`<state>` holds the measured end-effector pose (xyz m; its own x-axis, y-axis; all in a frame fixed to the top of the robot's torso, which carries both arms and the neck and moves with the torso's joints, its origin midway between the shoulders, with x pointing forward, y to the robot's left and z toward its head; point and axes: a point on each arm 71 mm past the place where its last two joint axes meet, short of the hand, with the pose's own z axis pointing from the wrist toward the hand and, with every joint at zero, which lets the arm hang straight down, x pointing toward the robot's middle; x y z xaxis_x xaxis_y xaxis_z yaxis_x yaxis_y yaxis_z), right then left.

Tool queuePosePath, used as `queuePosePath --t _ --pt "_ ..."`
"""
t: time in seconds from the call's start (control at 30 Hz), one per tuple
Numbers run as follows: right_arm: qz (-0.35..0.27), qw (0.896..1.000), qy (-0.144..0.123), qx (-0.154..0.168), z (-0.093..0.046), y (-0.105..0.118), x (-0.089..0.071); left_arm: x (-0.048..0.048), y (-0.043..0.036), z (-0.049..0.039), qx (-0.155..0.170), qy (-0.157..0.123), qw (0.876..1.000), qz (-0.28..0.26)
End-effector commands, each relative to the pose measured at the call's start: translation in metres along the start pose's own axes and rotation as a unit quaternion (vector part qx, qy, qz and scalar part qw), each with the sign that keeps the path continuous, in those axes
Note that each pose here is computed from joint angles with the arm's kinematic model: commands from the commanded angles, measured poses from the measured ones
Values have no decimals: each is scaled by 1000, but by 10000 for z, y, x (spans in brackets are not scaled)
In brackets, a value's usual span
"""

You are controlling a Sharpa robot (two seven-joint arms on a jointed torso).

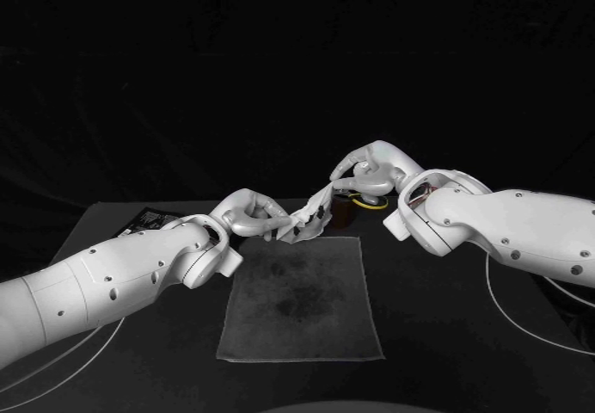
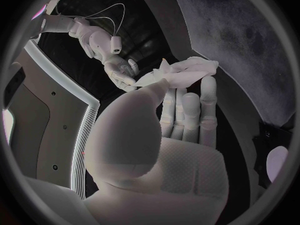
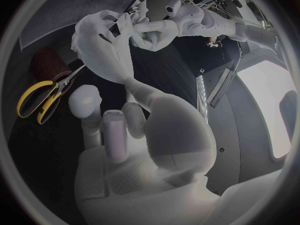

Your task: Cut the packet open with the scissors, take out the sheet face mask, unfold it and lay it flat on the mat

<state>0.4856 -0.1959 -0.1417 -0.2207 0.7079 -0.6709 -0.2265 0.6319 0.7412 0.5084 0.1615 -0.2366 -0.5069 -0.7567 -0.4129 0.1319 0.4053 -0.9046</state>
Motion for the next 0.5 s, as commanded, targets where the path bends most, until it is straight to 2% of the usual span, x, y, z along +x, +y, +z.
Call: queuePosePath --t 0.03,0.27,0.5 --pt "-1 1000 3 2 -8 -10 -4 -35 6 -7 2 -8 1000 -5" --pt "-1 1000 3 4 -38 -23 -20 -100 48 -31 -8 -19 1000 -3" --pt "1 1000 7 3 -50 -10 -3 -108 52 -36 -9 -22 1000 -2"
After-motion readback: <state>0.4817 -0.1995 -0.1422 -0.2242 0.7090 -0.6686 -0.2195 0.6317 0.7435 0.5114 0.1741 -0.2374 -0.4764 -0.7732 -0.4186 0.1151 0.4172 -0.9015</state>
